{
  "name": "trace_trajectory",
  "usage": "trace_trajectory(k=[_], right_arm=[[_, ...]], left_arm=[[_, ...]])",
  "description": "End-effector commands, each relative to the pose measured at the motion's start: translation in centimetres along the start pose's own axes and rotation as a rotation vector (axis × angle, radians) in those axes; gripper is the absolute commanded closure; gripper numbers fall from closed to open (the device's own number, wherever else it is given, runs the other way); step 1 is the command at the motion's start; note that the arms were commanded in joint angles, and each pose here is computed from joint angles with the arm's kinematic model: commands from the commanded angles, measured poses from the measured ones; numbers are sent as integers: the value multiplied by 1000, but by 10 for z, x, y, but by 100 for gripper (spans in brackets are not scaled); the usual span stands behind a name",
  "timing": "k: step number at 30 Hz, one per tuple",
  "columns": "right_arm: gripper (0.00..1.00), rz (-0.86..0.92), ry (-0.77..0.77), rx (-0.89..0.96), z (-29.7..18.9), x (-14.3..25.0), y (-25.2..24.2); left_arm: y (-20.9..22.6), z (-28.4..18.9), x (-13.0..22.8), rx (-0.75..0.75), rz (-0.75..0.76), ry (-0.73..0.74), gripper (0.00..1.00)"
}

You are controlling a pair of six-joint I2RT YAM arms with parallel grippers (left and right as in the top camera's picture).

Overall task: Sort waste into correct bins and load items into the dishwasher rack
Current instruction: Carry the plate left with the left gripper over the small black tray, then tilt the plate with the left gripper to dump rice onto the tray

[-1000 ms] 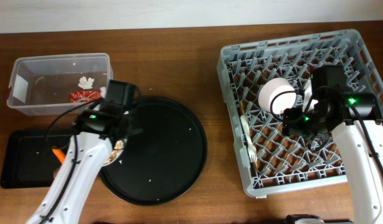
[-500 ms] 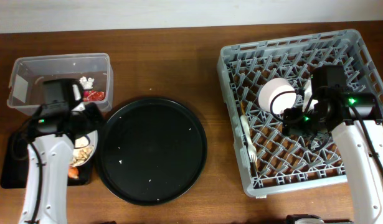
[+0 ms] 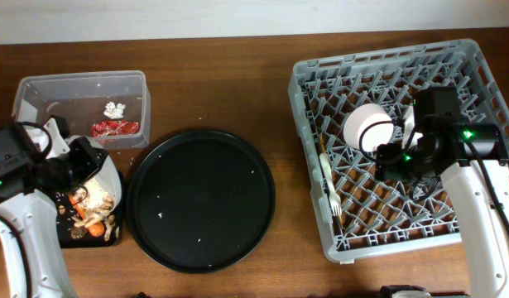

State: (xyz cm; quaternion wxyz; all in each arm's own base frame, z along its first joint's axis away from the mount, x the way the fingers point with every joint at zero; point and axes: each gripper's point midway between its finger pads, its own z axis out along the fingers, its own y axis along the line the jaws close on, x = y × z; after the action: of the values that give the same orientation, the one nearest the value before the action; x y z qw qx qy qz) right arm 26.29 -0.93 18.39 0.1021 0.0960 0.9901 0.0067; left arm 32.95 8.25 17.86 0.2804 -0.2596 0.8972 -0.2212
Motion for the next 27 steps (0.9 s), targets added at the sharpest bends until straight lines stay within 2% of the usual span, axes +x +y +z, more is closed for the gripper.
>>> trace_trajectory(k=[1, 17, 27], right_arm=[[26, 4, 13, -4, 2, 2, 0], [25, 4, 13, -3, 2, 2, 0], [25, 4, 10, -3, 2, 1, 0]], left_arm=[[-18, -10, 1, 159, 10, -6, 100], [16, -32, 1, 304, -139, -67, 100], [3, -61, -6, 522, -135, -137, 100]])
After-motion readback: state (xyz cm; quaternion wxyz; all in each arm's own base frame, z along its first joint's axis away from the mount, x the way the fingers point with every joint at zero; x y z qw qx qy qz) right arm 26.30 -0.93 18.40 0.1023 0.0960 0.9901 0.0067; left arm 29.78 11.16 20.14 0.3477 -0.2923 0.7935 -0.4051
